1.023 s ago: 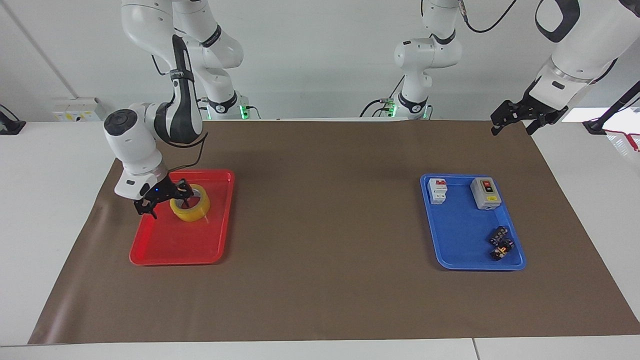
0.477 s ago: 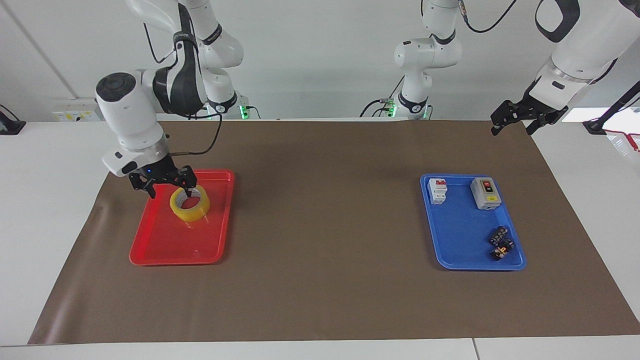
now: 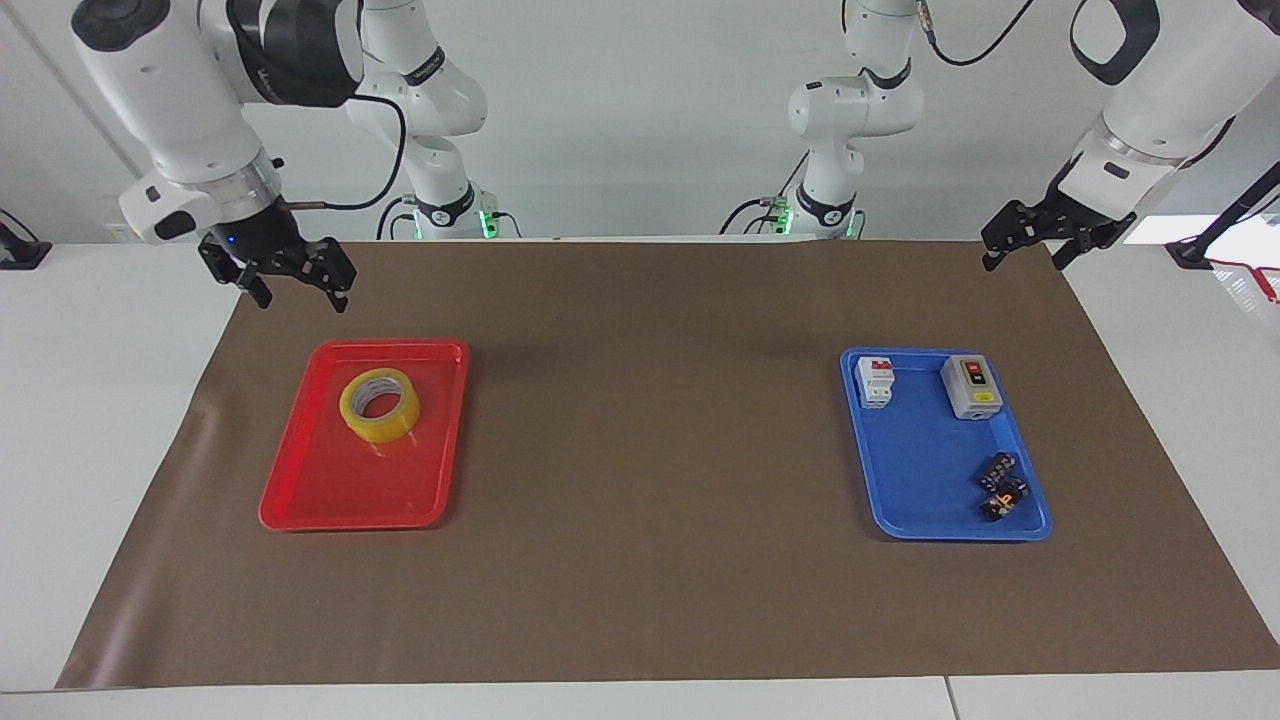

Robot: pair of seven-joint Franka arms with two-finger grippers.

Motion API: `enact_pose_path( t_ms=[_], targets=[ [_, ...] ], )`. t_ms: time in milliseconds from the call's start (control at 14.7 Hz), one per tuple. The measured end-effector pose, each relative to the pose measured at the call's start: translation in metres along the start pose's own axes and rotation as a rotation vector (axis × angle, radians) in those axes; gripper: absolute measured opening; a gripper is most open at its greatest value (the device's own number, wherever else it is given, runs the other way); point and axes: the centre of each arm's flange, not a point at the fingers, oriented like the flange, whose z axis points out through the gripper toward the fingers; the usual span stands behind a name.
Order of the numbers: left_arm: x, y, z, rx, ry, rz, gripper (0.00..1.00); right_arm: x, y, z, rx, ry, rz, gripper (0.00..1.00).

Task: Place and move tape with both arms

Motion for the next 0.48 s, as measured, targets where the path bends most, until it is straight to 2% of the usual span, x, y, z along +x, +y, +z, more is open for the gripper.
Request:
enact_pose_path(
  t_ms=[136, 477],
  targets=[
    [0.0, 0.0, 0.0, 0.0, 0.0, 0.0, 1.0, -0.003, 0.0065, -0.0148, 0.0, -0.002, 0.022, 1.0],
    [0.0, 0.0, 0.0, 0.0, 0.0, 0.0, 1.0, -0.0049, 0.0096, -0.0135, -0.016, -0.02, 0.025, 1.0]
  ],
)
